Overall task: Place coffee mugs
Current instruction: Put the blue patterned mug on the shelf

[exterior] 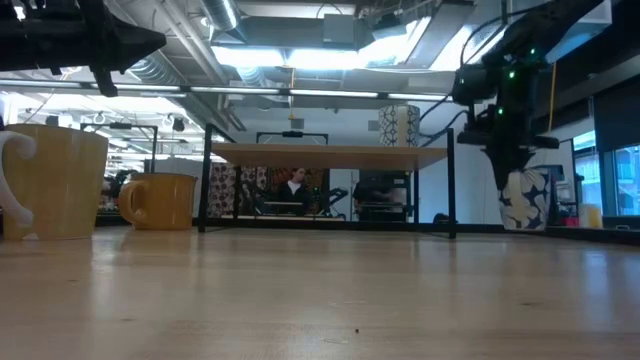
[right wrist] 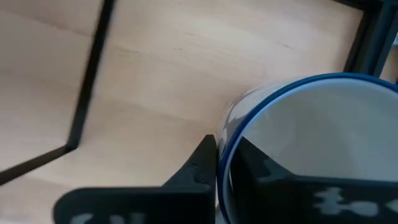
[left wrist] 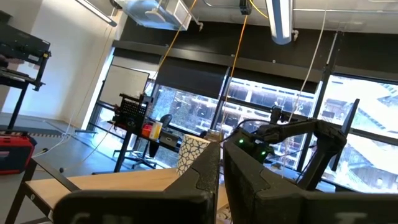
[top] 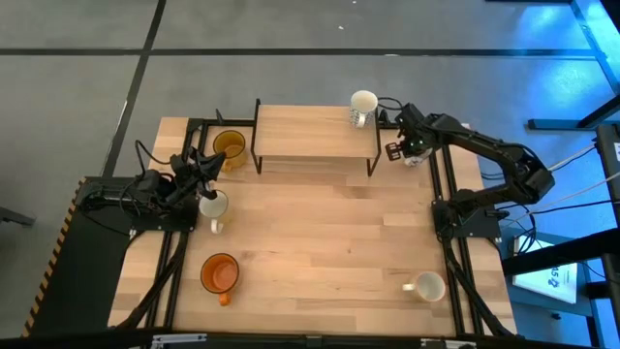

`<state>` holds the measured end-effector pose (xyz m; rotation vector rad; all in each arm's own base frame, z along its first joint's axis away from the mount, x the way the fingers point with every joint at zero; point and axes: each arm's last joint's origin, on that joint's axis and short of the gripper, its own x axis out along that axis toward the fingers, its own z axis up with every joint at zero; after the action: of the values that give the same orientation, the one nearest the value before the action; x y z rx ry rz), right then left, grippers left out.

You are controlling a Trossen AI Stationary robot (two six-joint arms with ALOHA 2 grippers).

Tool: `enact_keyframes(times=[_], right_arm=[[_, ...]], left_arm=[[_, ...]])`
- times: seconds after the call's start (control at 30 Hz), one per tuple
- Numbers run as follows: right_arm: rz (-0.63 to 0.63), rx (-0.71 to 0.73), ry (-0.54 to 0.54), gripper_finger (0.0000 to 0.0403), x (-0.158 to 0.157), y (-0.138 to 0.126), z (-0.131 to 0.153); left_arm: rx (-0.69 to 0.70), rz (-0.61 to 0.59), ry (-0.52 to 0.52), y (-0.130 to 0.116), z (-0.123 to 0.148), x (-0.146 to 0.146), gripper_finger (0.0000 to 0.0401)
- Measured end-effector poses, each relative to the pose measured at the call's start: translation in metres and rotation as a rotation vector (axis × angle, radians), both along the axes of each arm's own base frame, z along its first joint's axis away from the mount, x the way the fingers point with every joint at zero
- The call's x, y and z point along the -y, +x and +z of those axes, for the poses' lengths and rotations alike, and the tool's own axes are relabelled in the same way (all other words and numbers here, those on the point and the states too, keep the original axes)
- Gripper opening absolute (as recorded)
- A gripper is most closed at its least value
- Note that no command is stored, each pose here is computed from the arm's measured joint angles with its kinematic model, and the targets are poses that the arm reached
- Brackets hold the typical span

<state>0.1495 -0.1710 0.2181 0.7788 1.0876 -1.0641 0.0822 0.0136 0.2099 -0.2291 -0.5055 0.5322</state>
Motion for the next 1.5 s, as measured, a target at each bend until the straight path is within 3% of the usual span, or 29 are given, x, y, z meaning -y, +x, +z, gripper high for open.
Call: enact_keyframes(times=[0.57, 0.67, 0.9, 1.2, 1.5], right_arm=[[0.175, 0.032, -0.003, 0.0009, -0.061, 0.016, 0.045], [0.267, 0.050, 0.006, 0.0007, -0.070, 0.022, 0.051], [0.471, 0.157, 0.039, 0.0008, -0.101, 0.042, 0.072], [0.639, 0.247, 0.062, 0.0009, -0.141, 0.058, 0.089], [0.732, 0.471, -0.060, 0.0009, -0.157, 0.089, 0.098]], left_arm=[[0.000, 0.000, 0.000, 0.000, 0.000, 0.000, 0.0015], [0.000, 0.000, 0.000, 0.000, 0.000, 0.000, 0.0015], [0.000, -0.004, 0.002, 0.000, 0.000, 0.000, 0.0015], [0.000, -0.005, 0.003, 0.000, 0.000, 0.000, 0.0015], [0.000, -0.006, 0.004, 0.000, 0.000, 0.000, 0.0015]])
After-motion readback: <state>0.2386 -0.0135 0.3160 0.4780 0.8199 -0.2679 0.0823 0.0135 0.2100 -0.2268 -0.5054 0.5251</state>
